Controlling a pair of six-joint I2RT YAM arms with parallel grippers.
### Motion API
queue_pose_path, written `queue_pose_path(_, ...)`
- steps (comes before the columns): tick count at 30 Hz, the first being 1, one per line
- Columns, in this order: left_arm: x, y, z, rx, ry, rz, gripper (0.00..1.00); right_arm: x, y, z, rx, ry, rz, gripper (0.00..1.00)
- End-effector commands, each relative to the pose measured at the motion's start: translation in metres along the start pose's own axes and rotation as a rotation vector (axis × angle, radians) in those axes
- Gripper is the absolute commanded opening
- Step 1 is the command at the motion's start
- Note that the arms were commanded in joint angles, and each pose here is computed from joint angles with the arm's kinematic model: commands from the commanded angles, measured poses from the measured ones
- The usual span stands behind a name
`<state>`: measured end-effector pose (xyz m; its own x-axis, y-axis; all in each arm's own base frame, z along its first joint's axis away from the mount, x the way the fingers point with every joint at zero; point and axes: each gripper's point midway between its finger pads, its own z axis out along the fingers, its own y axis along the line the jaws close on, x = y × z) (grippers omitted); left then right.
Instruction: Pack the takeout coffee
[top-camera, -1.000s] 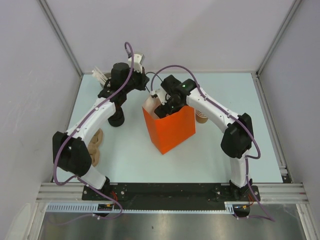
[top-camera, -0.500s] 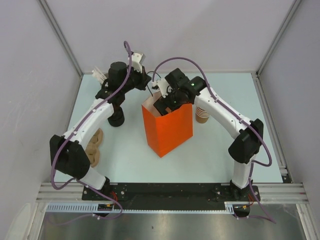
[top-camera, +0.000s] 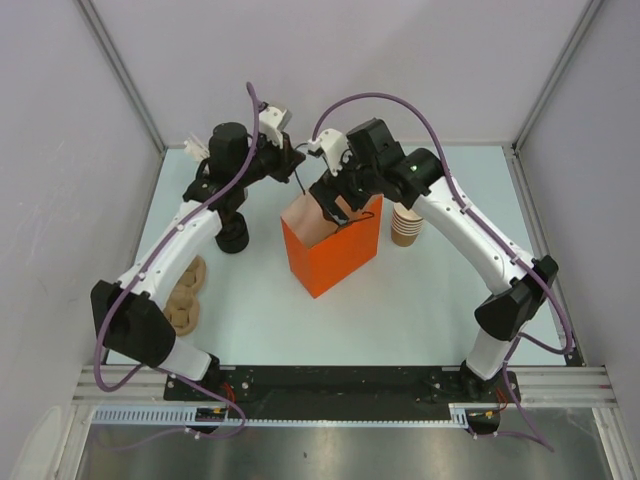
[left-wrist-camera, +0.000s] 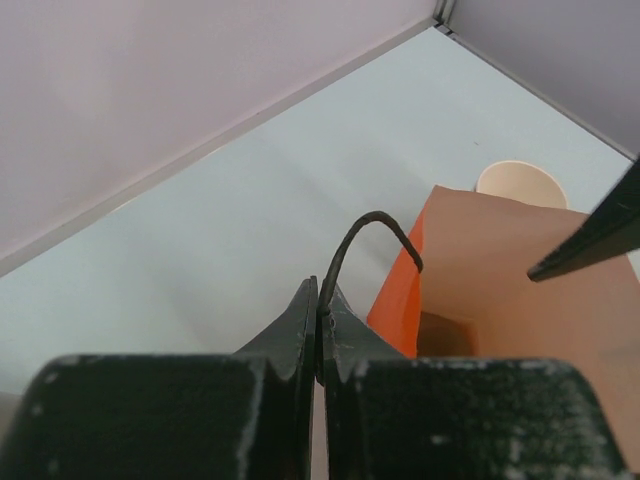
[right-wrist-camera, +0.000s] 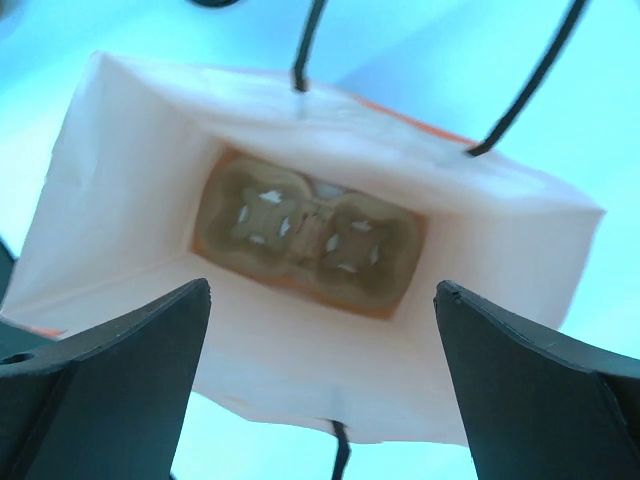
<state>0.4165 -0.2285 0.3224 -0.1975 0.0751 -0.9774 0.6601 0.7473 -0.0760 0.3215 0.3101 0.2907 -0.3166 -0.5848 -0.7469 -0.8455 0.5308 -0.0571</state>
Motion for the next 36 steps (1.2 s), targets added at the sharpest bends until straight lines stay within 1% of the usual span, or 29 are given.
queue_pose_path(1,-0.028,-0.018,-0.018,0.075,-0.071,0.087,0.04,-0.049,-0.016,-0.045,0.118,-0.189,-0.072,1.0)
queue_pose_path(4,-0.03,-0.019,-0.022,0.075,-0.068,0.103,0.04,-0.07,-0.017,-0.078,0.14,-0.285,-0.114,1.0)
queue_pose_path(7,-0.026,-0.019,-0.024,0.073,-0.065,0.116,0.06,-0.082,-0.015,-0.113,0.151,-0.357,-0.165,1.0)
queue_pose_path(12,-0.022,-0.019,-0.023,0.079,-0.059,0.113,0.07,-0.082,-0.015,-0.155,0.159,-0.419,-0.221,1.0)
queue_pose_path(13,-0.021,-0.019,-0.021,0.084,-0.056,0.109,0.07,-0.078,-0.013,-0.161,0.152,-0.417,-0.229,1.0)
queue_pose_path(14,-0.023,-0.02,-0.021,0.087,-0.06,0.107,0.07,-0.077,-0.005,-0.174,0.118,-0.442,-0.245,0.99)
queue_pose_path(15,-0.023,-0.02,-0.02,0.089,-0.06,0.106,0.07,-0.073,-0.005,-0.18,0.106,-0.444,-0.266,0.98)
queue_pose_path(16,-0.021,-0.02,-0.019,0.089,-0.056,0.1,0.07,-0.063,0.001,-0.177,0.068,-0.421,-0.276,0.95)
queue_pose_path(18,-0.023,-0.02,-0.018,0.09,-0.059,0.096,0.07,-0.053,0.014,-0.18,0.016,-0.421,-0.328,0.93)
queue_pose_path(19,-0.024,-0.02,-0.018,0.09,-0.06,0.095,0.07,-0.041,0.017,-0.171,-0.013,-0.386,-0.328,0.91)
queue_pose_path(21,-0.023,-0.02,-0.017,0.091,-0.056,0.093,0.07,-0.029,0.023,-0.166,-0.041,-0.367,-0.341,0.89)
queue_pose_path(22,-0.023,-0.019,-0.017,0.089,-0.056,0.092,0.07,-0.02,0.023,-0.155,-0.058,-0.342,-0.342,0.85)
queue_pose_path(26,-0.024,-0.019,-0.017,0.088,-0.053,0.092,0.08,-0.007,0.032,-0.139,-0.122,-0.33,-0.345,0.82)
queue_pose_path(32,-0.024,-0.02,-0.018,0.088,-0.046,0.094,0.08,0.0,0.026,-0.116,-0.141,-0.317,-0.338,0.79)
queue_pose_path(33,-0.024,-0.02,-0.018,0.088,-0.046,0.095,0.08,-0.001,0.025,-0.114,-0.14,-0.319,-0.338,0.76)
queue_pose_path(36,-0.024,-0.02,-0.017,0.089,-0.045,0.093,0.08,0.001,0.022,-0.109,-0.143,-0.315,-0.336,0.65)
